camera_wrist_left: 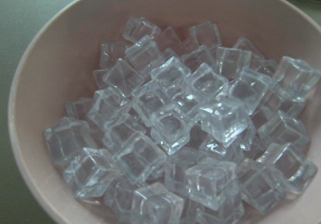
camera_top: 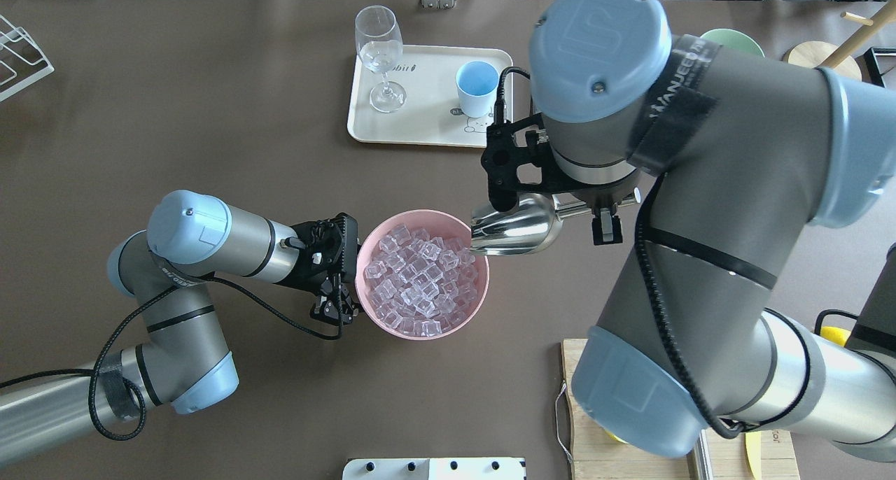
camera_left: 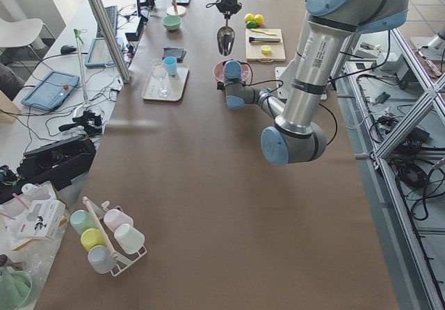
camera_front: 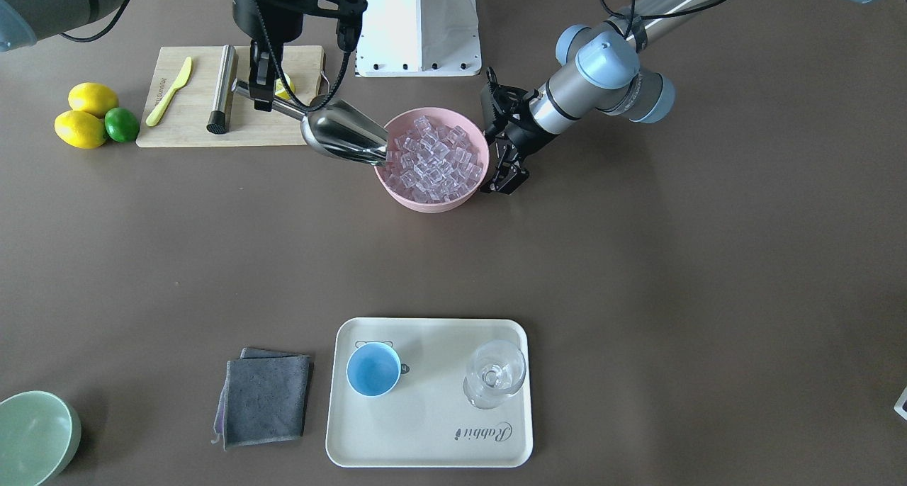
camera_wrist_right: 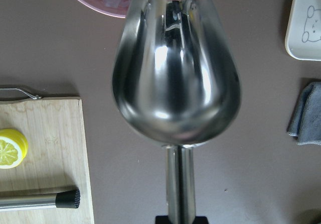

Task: Put ice in cup with scoop

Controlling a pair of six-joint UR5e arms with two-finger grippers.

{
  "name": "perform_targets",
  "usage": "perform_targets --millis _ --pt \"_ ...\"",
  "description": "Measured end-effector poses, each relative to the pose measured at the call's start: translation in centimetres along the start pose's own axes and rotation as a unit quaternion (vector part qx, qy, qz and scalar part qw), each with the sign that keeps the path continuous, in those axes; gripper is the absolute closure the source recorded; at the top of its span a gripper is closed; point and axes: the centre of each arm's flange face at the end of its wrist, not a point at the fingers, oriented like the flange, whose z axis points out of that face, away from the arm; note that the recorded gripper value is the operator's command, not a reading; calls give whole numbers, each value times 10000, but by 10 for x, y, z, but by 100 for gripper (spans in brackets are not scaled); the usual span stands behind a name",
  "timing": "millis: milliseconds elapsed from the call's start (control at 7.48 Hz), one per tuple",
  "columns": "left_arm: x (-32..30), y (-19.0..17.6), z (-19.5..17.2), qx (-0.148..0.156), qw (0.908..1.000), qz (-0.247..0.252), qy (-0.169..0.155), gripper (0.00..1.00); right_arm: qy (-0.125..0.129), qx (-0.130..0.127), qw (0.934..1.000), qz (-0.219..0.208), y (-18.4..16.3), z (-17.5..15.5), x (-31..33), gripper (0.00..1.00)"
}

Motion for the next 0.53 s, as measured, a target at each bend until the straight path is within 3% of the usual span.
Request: perform_targets --millis 267,535 --pt "0 0 0 -3 10000 -1 3 2 37 -532 9983 -218 -44 -5 -3 100" --pt "0 0 0 -3 10000 -1 4 2 156 -940 9946 -404 -64 8 -9 100"
